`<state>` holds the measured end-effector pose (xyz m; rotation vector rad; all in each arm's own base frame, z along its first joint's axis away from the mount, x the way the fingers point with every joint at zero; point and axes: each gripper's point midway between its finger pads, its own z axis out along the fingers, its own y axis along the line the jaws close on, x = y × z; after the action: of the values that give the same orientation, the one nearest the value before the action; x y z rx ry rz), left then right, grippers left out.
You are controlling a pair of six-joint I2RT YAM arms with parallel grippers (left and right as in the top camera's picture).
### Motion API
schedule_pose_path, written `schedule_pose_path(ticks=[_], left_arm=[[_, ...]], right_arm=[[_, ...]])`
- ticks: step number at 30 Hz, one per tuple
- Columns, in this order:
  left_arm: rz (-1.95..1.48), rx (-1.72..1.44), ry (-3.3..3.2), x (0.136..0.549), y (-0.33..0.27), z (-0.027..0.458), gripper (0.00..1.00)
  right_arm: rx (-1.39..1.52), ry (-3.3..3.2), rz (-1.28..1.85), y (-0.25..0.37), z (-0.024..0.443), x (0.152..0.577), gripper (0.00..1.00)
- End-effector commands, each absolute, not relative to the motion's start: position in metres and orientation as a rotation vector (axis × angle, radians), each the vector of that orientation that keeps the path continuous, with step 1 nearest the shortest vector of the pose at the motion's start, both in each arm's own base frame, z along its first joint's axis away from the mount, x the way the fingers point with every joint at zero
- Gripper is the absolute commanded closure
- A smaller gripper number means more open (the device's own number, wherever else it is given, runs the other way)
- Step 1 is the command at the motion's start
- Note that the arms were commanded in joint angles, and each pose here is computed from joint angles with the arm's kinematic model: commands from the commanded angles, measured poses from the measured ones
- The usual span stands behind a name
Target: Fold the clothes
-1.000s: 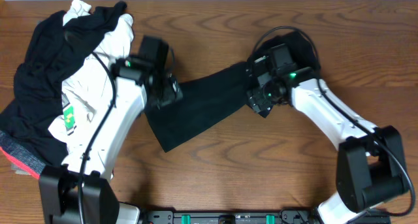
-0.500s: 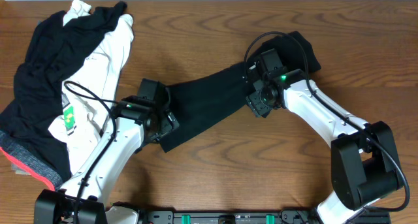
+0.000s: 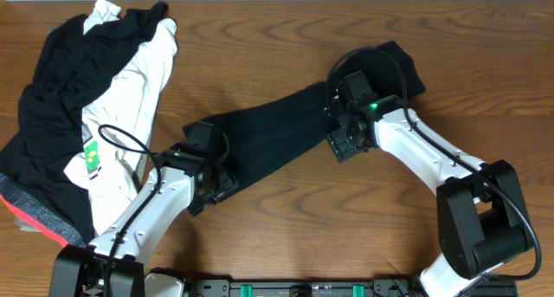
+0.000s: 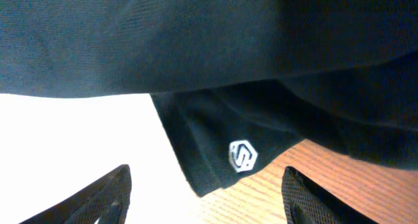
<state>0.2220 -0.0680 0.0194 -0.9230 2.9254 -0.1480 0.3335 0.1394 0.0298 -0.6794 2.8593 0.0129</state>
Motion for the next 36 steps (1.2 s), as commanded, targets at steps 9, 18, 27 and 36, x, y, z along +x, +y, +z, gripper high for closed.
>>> schedule_pose_path(ticks=[9, 18, 27, 36], left_arm=[[-0.187, -0.905, 2.95, 0.217, -0.074, 0.007, 0.4], [-0.275, -0.873, 2.986, 0.219, -0.088, -0.008, 0.59], [-0.152, -0.79, 3.002, 0.225, -0.077, -0.028, 0.94], [-0.07, -0.852, 2.955, 0.231, -0.055, -0.028, 0.94]], right_arm=[[-0.612, 2.916, 0.001, 0.138, 0.023, 0.324, 0.26], [-0.598, 2.925, 0.063, 0.142, 0.023, 0.323, 0.23], [-0.596, 2.933, 0.093, 0.144, 0.023, 0.321, 0.23], [-0.59, 2.919, 0.003, 0.131, 0.023, 0.327, 0.3]])
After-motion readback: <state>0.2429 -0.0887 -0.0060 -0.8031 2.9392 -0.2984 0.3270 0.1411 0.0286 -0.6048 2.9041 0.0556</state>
